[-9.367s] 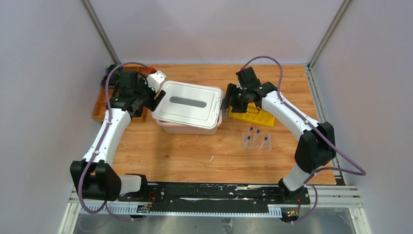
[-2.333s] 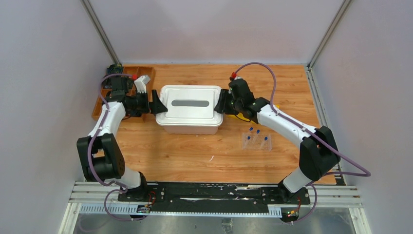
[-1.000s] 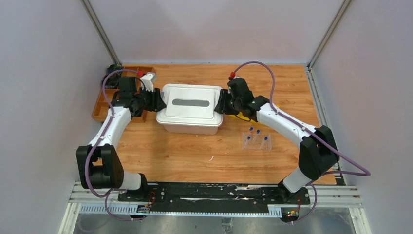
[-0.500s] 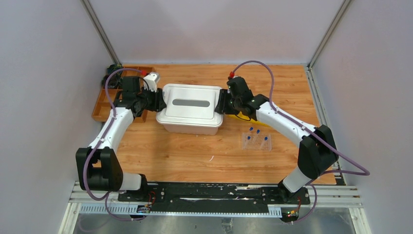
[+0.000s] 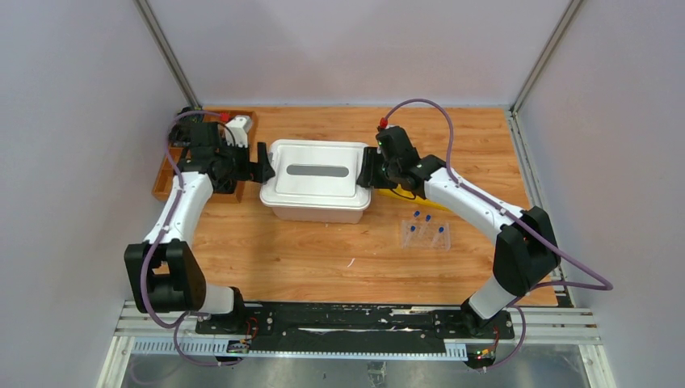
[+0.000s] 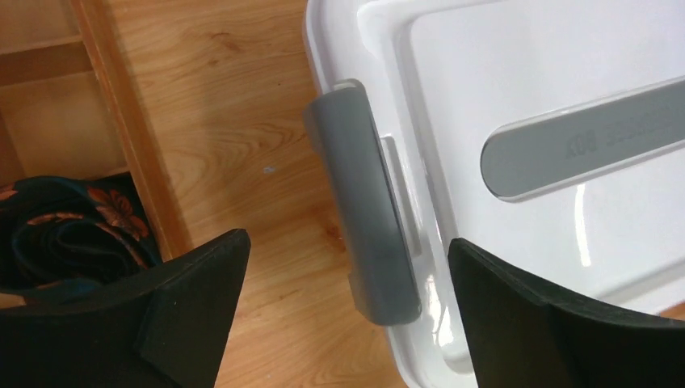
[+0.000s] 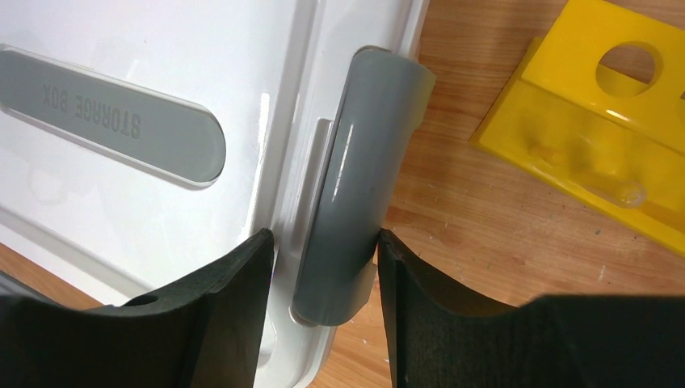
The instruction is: Organize the chemistry lab equipment
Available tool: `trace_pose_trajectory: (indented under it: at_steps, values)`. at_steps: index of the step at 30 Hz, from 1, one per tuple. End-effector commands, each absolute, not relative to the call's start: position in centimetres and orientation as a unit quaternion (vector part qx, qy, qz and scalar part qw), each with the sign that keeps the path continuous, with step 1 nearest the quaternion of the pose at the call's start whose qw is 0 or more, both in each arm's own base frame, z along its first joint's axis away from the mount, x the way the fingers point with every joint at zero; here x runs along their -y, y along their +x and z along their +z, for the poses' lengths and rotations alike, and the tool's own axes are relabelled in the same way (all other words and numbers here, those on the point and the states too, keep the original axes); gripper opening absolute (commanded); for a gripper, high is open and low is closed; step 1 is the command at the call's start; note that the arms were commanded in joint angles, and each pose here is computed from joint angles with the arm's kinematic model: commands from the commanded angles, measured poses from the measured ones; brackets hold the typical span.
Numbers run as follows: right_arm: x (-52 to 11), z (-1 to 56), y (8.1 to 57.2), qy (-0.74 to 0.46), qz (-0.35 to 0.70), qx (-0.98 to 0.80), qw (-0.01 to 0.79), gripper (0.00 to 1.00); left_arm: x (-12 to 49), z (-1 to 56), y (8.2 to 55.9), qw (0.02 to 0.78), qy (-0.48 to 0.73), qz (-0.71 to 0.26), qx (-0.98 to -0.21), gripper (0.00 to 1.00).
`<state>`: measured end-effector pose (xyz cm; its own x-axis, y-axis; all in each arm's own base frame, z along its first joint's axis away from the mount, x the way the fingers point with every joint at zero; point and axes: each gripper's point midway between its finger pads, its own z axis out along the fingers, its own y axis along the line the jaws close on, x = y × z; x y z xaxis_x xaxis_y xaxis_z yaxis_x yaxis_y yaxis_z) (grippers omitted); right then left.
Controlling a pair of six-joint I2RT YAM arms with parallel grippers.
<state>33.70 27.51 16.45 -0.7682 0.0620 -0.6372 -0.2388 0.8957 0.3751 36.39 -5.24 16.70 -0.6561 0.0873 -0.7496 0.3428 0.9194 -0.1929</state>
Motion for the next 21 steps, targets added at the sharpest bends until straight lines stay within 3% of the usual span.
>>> trace_pose_trajectory:
  at_steps: [1, 8, 14, 17, 21]
  values:
    - [-28.1, 17.2, 33.5, -0.071, 0.221, -0.908, 0.348, 0.53, 5.7, 19.4, 36.3, 0.400, 0.087, -0.250, -0.877, 1.00]
    - [-28.1, 17.3, 33.4, -0.071, 0.223, -0.908, 0.347, 0.53, 7.2, 18.0, 35.2, 0.359, 0.050, -0.360, -0.860, 1.00]
    - [-28.0, 17.5, 33.3, -0.074, 0.222, -0.907, 0.349, 0.54, 7.5, 16.8, 35.5, 0.344, 0.044, -0.376, -0.859, 1.00]
    - [-27.6, 18.9, 33.5, -0.079, 0.214, -0.903, 0.364, 0.67, 6.9, 17.9, 35.6, 0.358, 0.063, -0.352, -0.863, 1.00]
    - [-26.1, 22.5, 34.2, -0.078, 0.196, -0.885, 0.415, 0.96, 5.5, 20.4, 35.8, 0.384, 0.099, -0.293, -0.870, 1.00]
